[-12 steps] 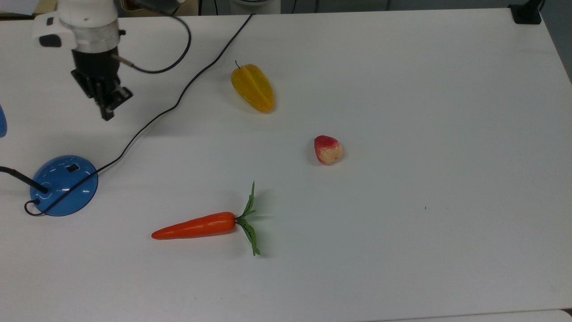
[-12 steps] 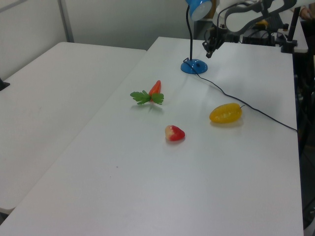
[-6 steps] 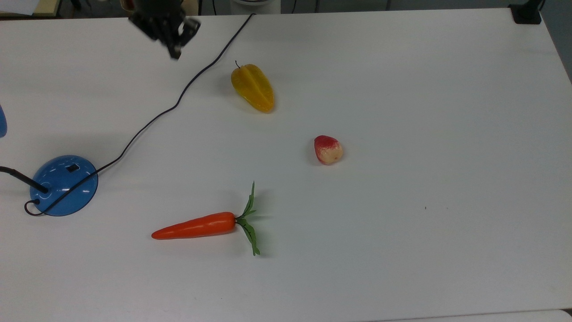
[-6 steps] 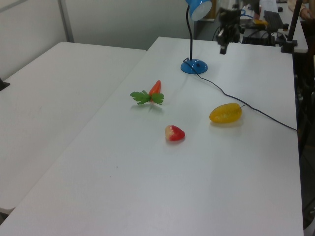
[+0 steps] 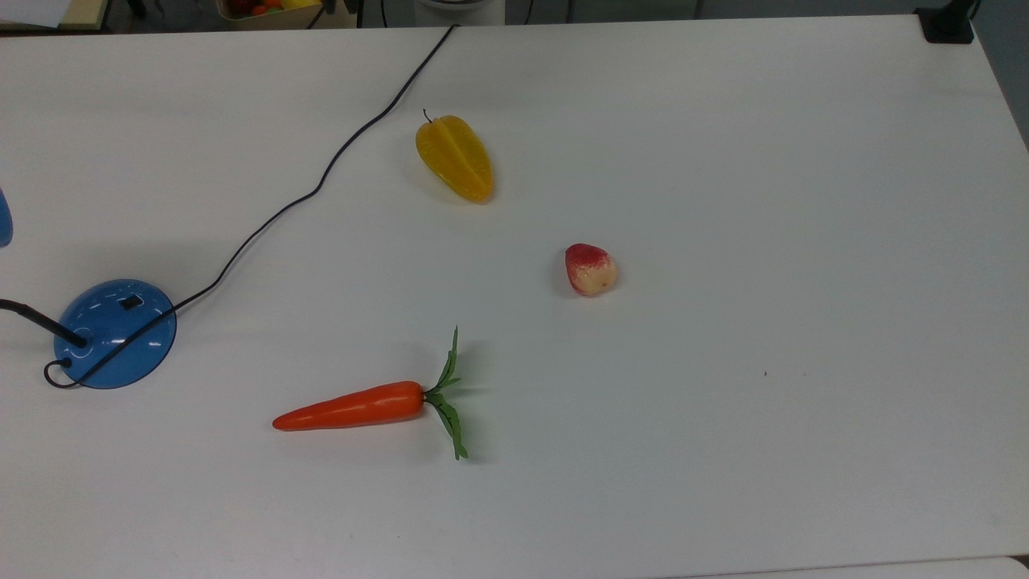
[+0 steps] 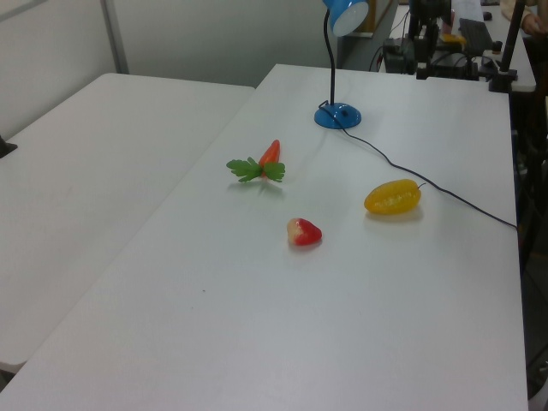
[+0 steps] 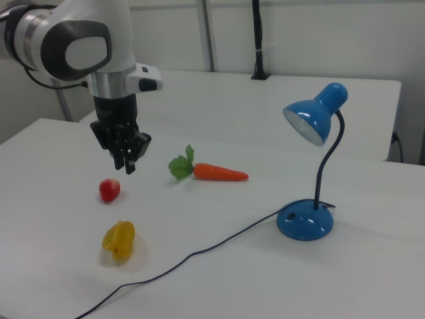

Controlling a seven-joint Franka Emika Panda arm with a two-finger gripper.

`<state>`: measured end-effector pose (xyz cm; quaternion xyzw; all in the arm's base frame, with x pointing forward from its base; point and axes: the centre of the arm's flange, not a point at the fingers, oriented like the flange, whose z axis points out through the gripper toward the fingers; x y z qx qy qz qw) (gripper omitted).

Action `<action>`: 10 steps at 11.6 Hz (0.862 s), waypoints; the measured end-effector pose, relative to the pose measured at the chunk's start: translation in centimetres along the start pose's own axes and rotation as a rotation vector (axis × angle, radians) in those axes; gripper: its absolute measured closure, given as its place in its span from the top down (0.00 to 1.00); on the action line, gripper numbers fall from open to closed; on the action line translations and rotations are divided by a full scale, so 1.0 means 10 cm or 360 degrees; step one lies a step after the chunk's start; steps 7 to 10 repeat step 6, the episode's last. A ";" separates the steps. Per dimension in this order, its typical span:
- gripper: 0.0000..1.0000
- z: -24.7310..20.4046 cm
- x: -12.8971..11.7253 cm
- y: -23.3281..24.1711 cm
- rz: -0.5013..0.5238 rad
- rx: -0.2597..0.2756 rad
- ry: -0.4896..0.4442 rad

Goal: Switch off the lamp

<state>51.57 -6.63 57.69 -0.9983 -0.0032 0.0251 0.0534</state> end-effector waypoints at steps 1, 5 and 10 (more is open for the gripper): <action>0.41 -0.04 0.00 0.04 0.0003 -0.0003 0.0012; 1.00 -0.14 0.01 0.14 -0.0018 -0.0017 0.0045; 1.00 -0.15 0.01 0.19 -0.0006 -0.0018 0.0049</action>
